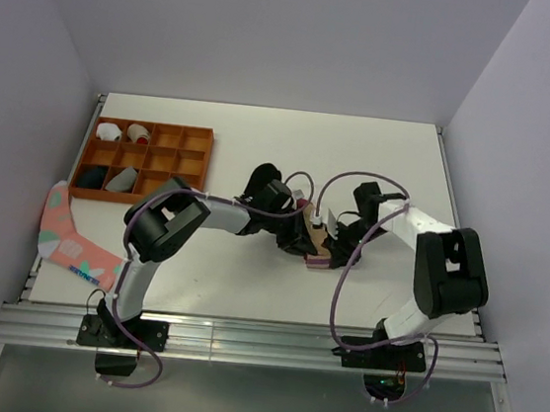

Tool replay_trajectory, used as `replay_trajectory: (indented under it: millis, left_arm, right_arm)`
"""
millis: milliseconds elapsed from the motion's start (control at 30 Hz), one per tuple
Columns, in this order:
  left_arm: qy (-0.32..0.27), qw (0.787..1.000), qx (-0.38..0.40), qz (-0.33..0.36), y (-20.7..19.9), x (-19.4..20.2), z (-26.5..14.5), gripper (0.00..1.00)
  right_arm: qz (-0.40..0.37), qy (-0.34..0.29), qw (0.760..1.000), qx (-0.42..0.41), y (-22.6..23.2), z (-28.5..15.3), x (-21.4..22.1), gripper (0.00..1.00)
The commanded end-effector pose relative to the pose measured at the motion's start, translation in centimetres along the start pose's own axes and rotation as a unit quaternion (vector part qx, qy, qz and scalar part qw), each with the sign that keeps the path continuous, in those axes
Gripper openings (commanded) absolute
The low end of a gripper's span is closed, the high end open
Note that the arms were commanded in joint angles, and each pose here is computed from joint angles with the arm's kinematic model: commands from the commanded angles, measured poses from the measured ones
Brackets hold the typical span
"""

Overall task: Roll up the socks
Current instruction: Roll the sock at the center of the board.

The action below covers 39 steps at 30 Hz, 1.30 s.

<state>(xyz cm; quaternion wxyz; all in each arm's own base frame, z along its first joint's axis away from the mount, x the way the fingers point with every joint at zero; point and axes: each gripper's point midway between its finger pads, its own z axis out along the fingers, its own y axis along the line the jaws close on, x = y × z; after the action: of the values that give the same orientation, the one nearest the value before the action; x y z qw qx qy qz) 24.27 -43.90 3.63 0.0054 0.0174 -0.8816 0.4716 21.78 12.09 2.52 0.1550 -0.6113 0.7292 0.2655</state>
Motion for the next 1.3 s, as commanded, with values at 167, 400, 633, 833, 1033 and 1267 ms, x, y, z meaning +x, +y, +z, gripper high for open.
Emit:
replay_trajectory:
  millis: [167,400,633,833,1033,1267]
  left_arm:
    - [-0.11,0.993,0.022,0.03,-2.4,-2.9,-1.2,0.27]
    - [-0.17,0.981,0.026,0.093,-2.3,-3.1,-2.5,0.31]
    - [-0.235,0.95,0.028,0.203,-2.4,-2.4,-4.1,0.32]
    - [-0.248,0.914,0.046,0.317,-3.7,-1.6,-3.9,0.36]
    - [-0.211,0.871,0.065,0.44,-5.2,-0.9,-3.3,0.45]
    - [-0.152,0.84,0.078,0.515,-5.8,0.0,-1.9,0.59]
  right_arm:
    - [0.092,0.033,0.988,-0.117,2.7,-1.2,1.9,0.18]
    - [0.161,0.032,0.971,-0.172,2.2,-1.1,1.7,0.18]
    - [0.213,0.043,0.962,-0.164,0.5,-1.0,2.1,0.17]
    - [0.243,0.051,0.954,-0.168,0.1,-0.9,2.3,0.15]
    - [0.275,0.058,0.939,-0.2,0.3,-0.9,2.7,0.14]
    - [0.292,0.056,0.933,-0.204,0.0,-0.9,2.9,0.13]
